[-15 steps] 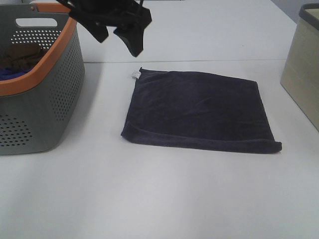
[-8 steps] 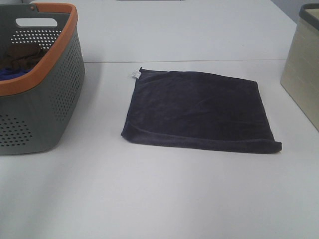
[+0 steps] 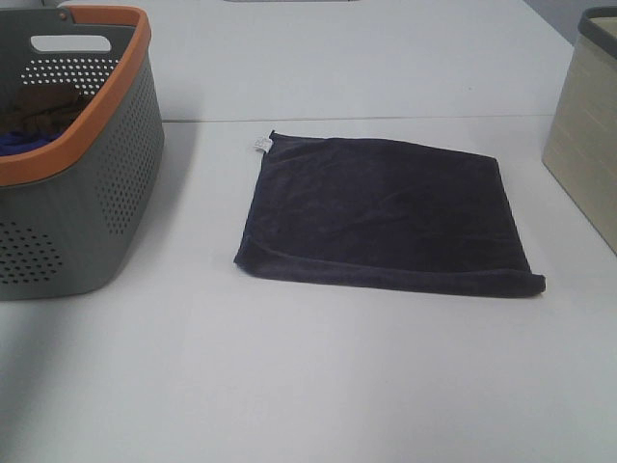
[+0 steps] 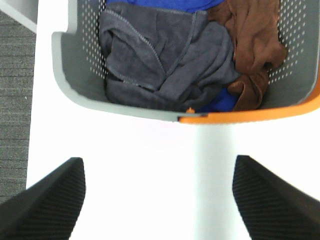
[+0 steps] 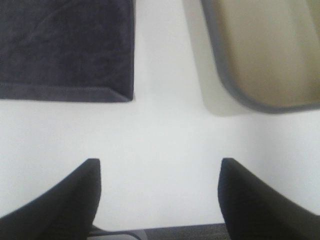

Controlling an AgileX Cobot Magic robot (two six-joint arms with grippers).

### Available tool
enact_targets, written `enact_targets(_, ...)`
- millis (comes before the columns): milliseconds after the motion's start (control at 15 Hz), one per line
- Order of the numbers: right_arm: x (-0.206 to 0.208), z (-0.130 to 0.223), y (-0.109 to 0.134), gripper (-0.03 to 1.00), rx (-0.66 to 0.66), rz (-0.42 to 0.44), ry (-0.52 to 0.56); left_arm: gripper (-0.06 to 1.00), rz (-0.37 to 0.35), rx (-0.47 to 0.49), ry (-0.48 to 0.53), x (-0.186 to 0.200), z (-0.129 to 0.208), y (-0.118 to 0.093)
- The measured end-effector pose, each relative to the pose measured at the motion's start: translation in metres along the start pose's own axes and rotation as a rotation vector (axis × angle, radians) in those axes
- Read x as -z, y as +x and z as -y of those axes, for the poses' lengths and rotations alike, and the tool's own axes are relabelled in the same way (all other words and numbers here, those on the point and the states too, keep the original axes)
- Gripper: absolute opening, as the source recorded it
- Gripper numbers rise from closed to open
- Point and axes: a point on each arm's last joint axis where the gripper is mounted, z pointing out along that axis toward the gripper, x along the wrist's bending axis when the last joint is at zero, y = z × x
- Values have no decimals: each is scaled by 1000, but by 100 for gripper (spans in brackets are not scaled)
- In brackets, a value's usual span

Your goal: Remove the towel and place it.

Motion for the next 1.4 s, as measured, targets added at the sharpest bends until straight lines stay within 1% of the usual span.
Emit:
enact_targets(67,-3,21,4,59,21,-16,17,76,-6,11,-7,7,18,2)
enact_targets(267,-1,78,3,59,25,-23,-14,76,-14,7,-74,31,68,3)
enact_targets(333,6,106,0,59,25,-17,-85,76,-22,-7,-158,41,101,4)
enact_targets(467,15,130,-4,59,36,19,-218,76,-28,-8,-271,44,132,4)
enact_targets(533,18,141,-6,59,38,25,-282,76,-29,-7,-305,43,148,3)
enact_targets(600,20,152,-6,59,38,26,-323,76,-29,-6,-321,41,160,3)
enact_targets(733,17,169,-8,59,48,26,-370,76,-31,-2,-382,41,187,3)
enact_targets(867,9,178,-7,59,49,15,-376,76,-31,1,-419,39,203,2)
enact_targets(1000,0,190,-5,59,88,-41,-416,76,-28,8,-499,40,227,1)
enact_targets(1200,-8,207,-5,59,99,-52,-480,76,4,15,-630,41,256,-2)
enact_targets(1267,-12,212,-6,59,100,-53,-508,76,27,5,-633,36,261,-5)
enact_targets(1333,-12,212,-6,59,100,-53,-513,76,45,2,-617,29,261,-7)
enact_targets(1400,-12,211,-6,59,100,-53,-517,76,44,-2,-609,27,262,-7)
